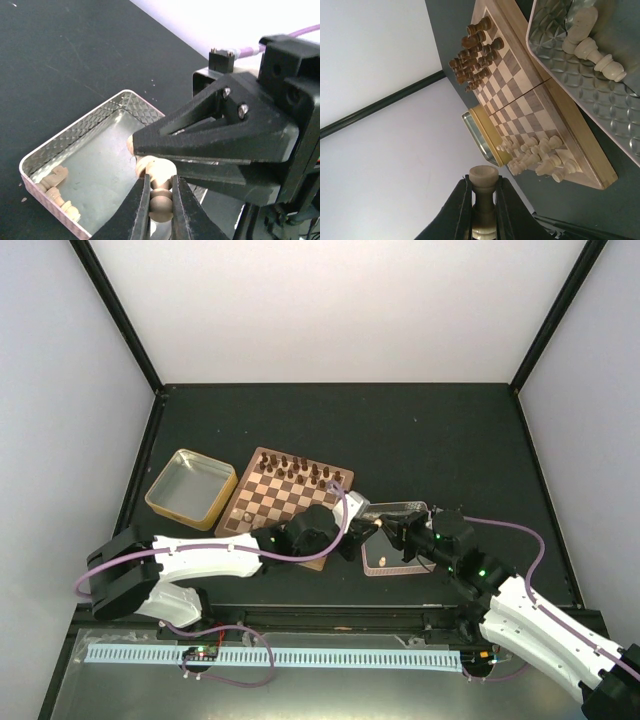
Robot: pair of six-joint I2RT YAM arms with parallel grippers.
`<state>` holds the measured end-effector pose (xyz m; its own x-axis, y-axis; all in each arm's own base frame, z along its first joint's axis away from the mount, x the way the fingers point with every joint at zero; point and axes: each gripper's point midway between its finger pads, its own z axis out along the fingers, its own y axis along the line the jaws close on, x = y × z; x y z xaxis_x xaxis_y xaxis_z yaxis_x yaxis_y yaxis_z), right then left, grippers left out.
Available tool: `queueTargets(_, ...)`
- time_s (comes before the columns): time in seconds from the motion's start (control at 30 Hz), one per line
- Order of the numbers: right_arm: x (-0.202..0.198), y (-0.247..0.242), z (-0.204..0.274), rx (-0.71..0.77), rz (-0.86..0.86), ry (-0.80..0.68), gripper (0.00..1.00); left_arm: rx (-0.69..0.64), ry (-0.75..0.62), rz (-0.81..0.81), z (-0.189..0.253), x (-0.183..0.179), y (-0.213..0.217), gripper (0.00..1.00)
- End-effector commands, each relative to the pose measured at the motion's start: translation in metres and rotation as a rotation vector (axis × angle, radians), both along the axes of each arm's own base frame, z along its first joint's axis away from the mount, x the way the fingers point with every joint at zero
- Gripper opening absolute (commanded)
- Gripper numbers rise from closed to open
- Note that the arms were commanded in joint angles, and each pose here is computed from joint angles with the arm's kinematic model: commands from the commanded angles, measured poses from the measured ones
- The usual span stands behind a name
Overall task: Set up the chess pieces on the board
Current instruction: Place the chess piece on the chessboard.
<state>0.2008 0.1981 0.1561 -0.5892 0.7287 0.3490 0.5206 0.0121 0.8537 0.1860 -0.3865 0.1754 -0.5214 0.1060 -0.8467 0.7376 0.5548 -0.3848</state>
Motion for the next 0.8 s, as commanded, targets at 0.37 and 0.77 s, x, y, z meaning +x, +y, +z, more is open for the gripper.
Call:
queueTargets(0.37,0.023,-0.074,-0.012,-0.736,-0.051,-0.250,0.06,0.358,0.061,0.076,0.002,0.011,0.055,0.02)
queueTargets(0.77,0.028,-0.092,-0.052,-1.101,0.109,-0.243,0.07,0.541,0.420,0.416,-0.007,0.030,0.233,0.02)
